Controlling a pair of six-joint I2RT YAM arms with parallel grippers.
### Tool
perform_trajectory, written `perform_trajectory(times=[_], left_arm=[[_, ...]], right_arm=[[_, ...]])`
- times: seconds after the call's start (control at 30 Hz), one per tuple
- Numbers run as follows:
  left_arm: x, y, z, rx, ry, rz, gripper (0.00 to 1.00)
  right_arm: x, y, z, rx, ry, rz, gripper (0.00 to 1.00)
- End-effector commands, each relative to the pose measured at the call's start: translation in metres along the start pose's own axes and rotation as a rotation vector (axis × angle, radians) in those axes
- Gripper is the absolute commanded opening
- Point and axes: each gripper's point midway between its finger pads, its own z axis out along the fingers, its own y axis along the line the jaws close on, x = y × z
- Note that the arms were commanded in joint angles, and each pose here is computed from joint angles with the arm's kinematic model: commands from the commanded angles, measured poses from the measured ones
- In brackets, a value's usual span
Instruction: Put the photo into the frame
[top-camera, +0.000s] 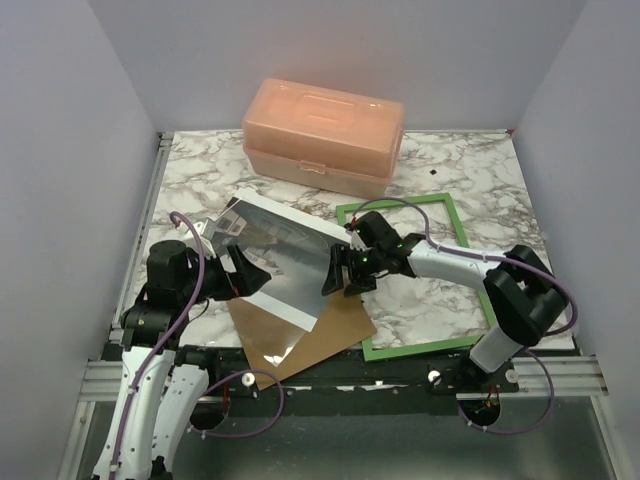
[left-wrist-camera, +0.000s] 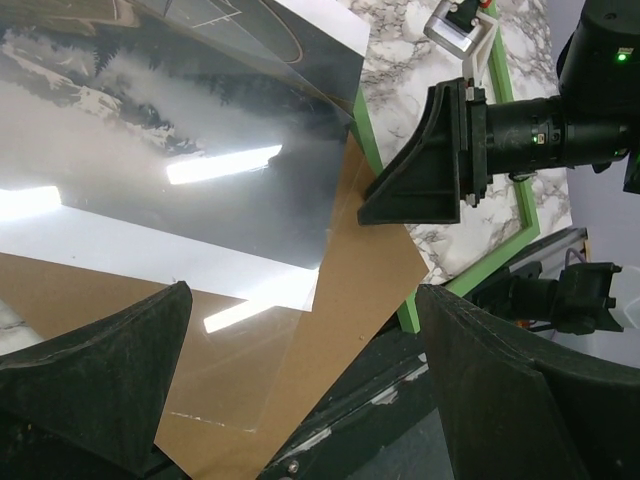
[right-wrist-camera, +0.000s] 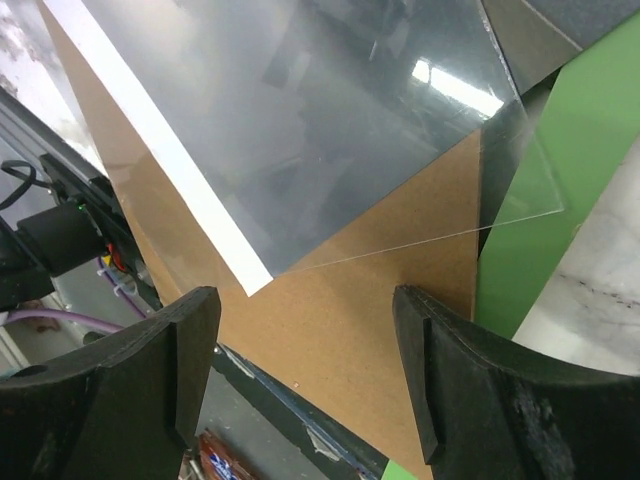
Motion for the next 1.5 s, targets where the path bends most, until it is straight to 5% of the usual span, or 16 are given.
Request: perform_trajectory(times=[0.0,0.2,0.4,0.67,1.1,1.47], left_arm=[[0.007,0.001,-0.001,-0.003,0.019,-0.013,0.99],[0.006,0.005,-0.004,-0.029,0.02,-0.001,0.99],[0.013,0.01,-0.004,-0.046,0.037,-0.01,0.99],[0.013,0.003,-0.006,-0.01,0.034,-0.008,0.99],[0.0,0.021,0.005,-0.087,-0.026,0.016,0.98],[-0.004,0.02,-0.001,-0.086,-0.083,0.03,0.98]], right_arm=[[-0.002,-0.021,-0.01,0.153,-0.053,0.023,0.78],[-0.016,-0.033,-0.034,0.266,-0.17,0.045,0.81],[-0.001,-0.069,-0.044,0.359,-0.14,0.126,0.84],[0.043,-0.063,-0.038,0.169,-0.006,0.196,0.83],[0.037,-0.012,-0.034,-0.048,0.07,0.144,0.57],[0.017,0.01,-0.025,-0.117,0.043,0.137,0.48]])
